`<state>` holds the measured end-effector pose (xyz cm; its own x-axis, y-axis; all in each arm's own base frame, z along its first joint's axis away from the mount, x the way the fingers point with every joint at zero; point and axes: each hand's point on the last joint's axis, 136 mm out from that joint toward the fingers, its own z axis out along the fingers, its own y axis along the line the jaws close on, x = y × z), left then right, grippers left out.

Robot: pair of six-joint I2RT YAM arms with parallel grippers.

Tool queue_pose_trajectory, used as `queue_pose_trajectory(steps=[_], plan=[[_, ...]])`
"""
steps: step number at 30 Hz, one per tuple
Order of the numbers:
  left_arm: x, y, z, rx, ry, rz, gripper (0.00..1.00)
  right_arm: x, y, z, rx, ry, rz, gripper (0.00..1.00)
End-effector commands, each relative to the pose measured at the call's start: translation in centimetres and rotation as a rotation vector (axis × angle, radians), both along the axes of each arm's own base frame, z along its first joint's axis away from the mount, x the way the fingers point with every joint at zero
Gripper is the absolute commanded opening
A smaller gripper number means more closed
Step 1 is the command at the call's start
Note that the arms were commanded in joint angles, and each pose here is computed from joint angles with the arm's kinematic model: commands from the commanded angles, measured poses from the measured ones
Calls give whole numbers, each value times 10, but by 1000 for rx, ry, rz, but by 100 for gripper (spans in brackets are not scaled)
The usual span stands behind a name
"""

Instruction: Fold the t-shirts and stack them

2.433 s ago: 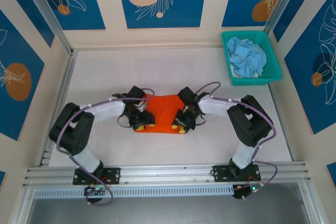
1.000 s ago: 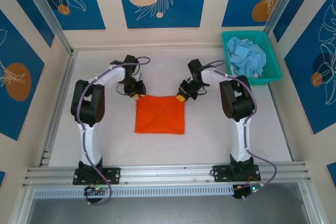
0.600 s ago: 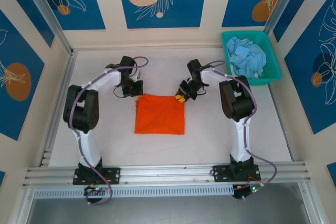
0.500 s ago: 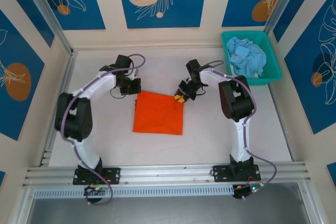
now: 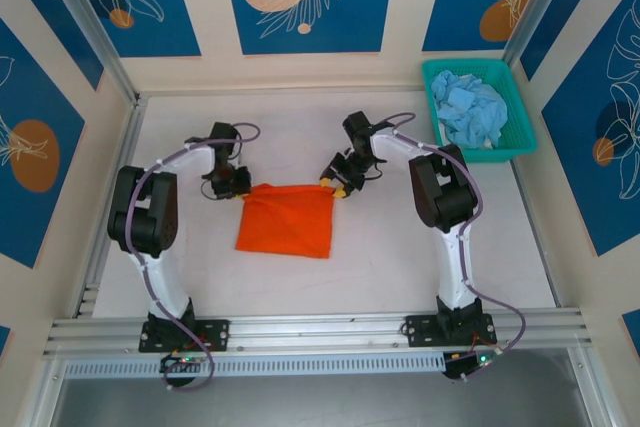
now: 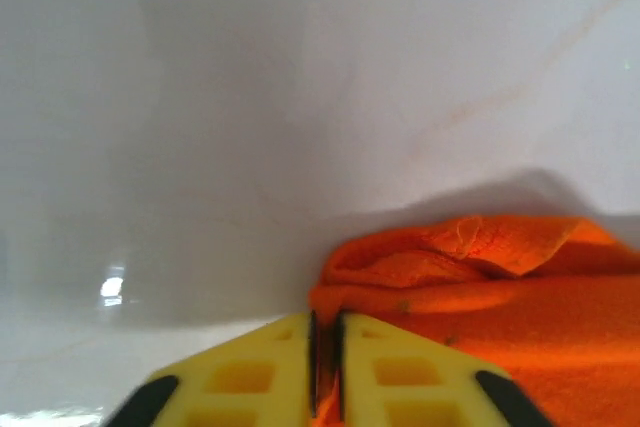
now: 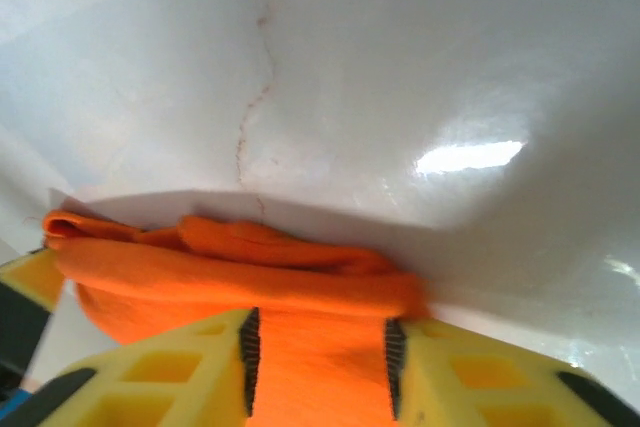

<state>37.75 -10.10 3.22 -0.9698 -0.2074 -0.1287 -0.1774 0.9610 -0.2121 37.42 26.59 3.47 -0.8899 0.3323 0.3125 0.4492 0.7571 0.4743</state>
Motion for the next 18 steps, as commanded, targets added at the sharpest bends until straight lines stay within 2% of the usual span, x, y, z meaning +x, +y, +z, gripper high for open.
queue_pose_trajectory(steps=[1, 2, 4, 6, 8, 12, 16, 18], plan=[[7, 43, 15, 164, 26, 110, 40, -2, -9, 22, -45, -20, -8, 48], [8, 47, 22, 189, 20, 125, 49, -2, -10, 29, -47, -39, -8, 50], [10, 53, 42, 217, -1, 152, 74, -6, -10, 46, -48, -86, -5, 51], [9, 48, 58, 191, -33, 156, 82, -15, -8, 58, -45, -123, 4, 51], [3, 39, 72, 148, -65, 139, 86, -31, 0, 69, -19, -149, 20, 51], [-24, -5, 83, -6, -88, 41, 83, -81, 35, 68, 23, -145, 105, 44], [-64, -56, 69, -215, -34, -82, 62, -128, 63, 46, 6, -97, 157, 36], [-76, -64, 57, -220, 4, -119, 54, -142, 68, 31, -20, -70, 159, 35]])
